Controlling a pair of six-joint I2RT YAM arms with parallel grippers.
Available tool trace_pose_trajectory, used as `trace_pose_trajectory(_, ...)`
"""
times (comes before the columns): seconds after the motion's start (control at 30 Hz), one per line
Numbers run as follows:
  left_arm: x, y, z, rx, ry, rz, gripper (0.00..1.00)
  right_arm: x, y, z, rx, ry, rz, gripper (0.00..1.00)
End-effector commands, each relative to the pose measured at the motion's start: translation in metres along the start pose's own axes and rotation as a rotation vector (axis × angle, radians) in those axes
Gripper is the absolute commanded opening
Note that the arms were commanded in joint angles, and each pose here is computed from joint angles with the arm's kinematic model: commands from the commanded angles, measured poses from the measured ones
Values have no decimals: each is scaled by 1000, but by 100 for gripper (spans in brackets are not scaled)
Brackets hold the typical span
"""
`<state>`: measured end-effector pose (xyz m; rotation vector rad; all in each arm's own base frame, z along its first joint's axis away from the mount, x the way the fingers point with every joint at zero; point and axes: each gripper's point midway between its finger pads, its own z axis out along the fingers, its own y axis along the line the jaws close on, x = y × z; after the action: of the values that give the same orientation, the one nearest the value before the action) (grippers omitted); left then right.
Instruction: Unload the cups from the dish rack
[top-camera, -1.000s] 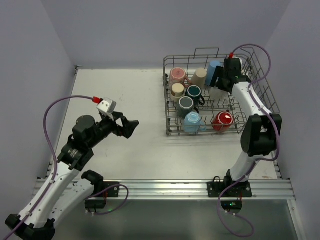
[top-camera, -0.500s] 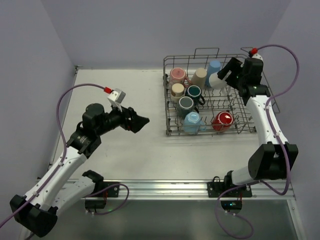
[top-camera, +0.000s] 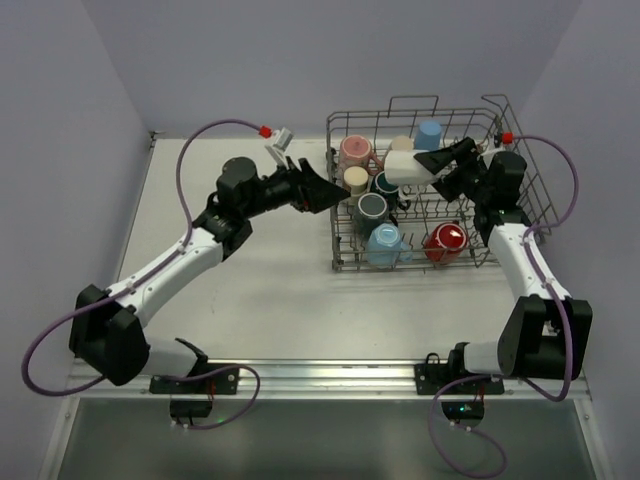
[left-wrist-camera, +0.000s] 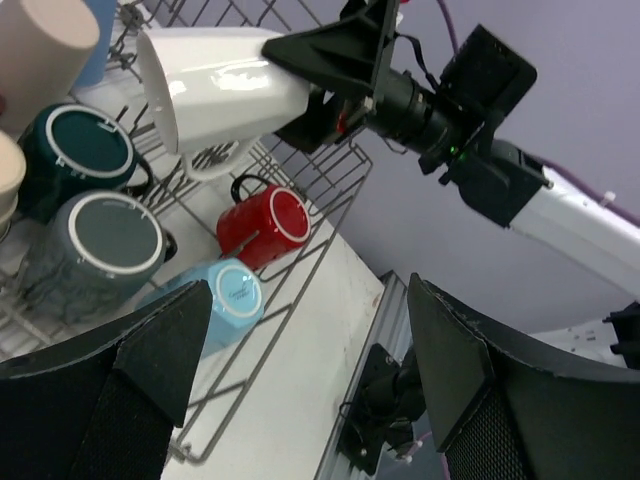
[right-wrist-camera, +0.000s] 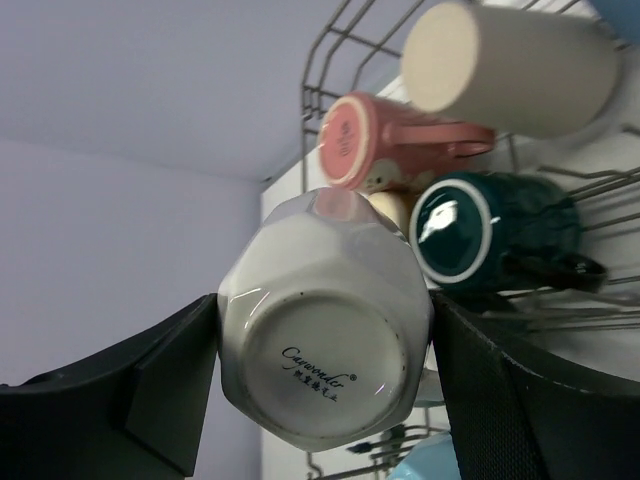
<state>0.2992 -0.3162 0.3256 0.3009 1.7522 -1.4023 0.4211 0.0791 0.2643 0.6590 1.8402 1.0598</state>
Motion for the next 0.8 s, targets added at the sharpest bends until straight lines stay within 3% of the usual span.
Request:
trace_pose_trajectory(0.0,-33,-23,27,79,-66,32,86,-8,100,-37,-403,-3,-20,25)
trace_pose_trajectory(0.17,-51,-13,53,68,-105,65,79,10,102,-46,-499,63,56,25)
trace_pose_trajectory(0.4,-45,11,94,74,-42,78,77,26,113,-63,-613,143,80,27)
trace_pose_trajectory(0.57,-33,-2,106,218,-4,55,76,35,113,-68,-610,155,62,27)
trace_pose_trajectory(0.77,-25,-22,105,311,21,38,67,37,108,-64,-594,159,66,27)
